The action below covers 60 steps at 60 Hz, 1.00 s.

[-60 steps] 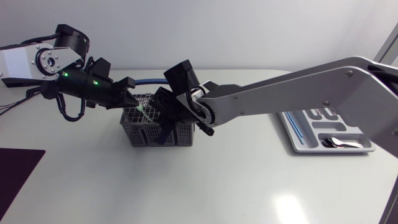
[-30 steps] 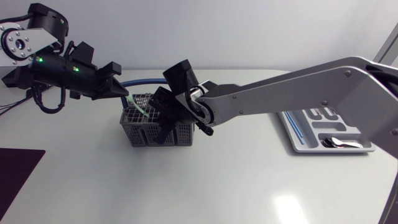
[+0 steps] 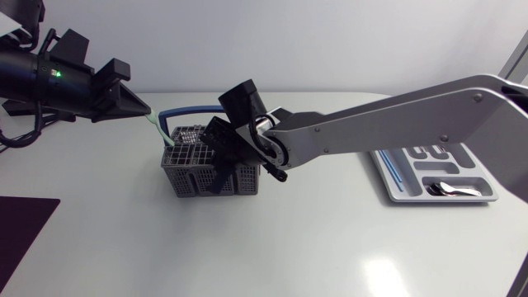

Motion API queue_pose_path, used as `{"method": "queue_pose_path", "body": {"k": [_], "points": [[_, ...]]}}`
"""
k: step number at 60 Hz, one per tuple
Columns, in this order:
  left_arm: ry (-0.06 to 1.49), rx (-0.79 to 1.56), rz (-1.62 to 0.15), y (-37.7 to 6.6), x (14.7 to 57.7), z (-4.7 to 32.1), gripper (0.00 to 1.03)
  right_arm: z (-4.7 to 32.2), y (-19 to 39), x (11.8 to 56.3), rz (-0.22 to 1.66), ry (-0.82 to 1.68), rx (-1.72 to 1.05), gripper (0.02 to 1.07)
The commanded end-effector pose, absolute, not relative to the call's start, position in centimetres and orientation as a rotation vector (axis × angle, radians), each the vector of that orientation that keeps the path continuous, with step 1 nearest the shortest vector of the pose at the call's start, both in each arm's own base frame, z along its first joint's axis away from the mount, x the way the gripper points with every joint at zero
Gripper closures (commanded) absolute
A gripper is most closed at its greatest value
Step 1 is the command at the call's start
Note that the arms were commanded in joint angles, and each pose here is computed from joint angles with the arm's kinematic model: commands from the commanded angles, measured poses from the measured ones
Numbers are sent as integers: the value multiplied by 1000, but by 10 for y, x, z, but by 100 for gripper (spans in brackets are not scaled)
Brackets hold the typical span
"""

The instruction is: Unload the cutlery basket into the drawer organizer.

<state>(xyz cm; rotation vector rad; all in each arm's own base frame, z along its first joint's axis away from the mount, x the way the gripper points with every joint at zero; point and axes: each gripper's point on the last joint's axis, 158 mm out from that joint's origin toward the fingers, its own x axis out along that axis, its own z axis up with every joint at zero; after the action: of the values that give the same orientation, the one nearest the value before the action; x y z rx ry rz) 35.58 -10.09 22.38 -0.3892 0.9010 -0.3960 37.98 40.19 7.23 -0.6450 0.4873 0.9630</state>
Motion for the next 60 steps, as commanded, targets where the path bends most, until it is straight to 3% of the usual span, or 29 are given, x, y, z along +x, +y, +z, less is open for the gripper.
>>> {"method": "queue_pose_path", "body": {"k": [1,8,13,17,25,44,60], "points": [[861,-378,-425,-102,351,243,97,40,384,358,975,606,-669,91],[862,-385,-441,-105,344,248,97,51,383,353,985,584,-659,62],[865,-395,-458,-107,339,251,97,64,384,350,1002,561,-643,35],[873,-399,-463,-108,337,250,97,74,385,348,1008,542,-635,26],[877,-414,-479,-110,332,254,97,101,385,342,1025,491,-611,20],[940,-449,-572,-129,312,257,97,154,366,317,1080,426,-555,20],[1047,-408,-684,-166,287,236,97,168,342,291,1146,433,-514,20]]}}
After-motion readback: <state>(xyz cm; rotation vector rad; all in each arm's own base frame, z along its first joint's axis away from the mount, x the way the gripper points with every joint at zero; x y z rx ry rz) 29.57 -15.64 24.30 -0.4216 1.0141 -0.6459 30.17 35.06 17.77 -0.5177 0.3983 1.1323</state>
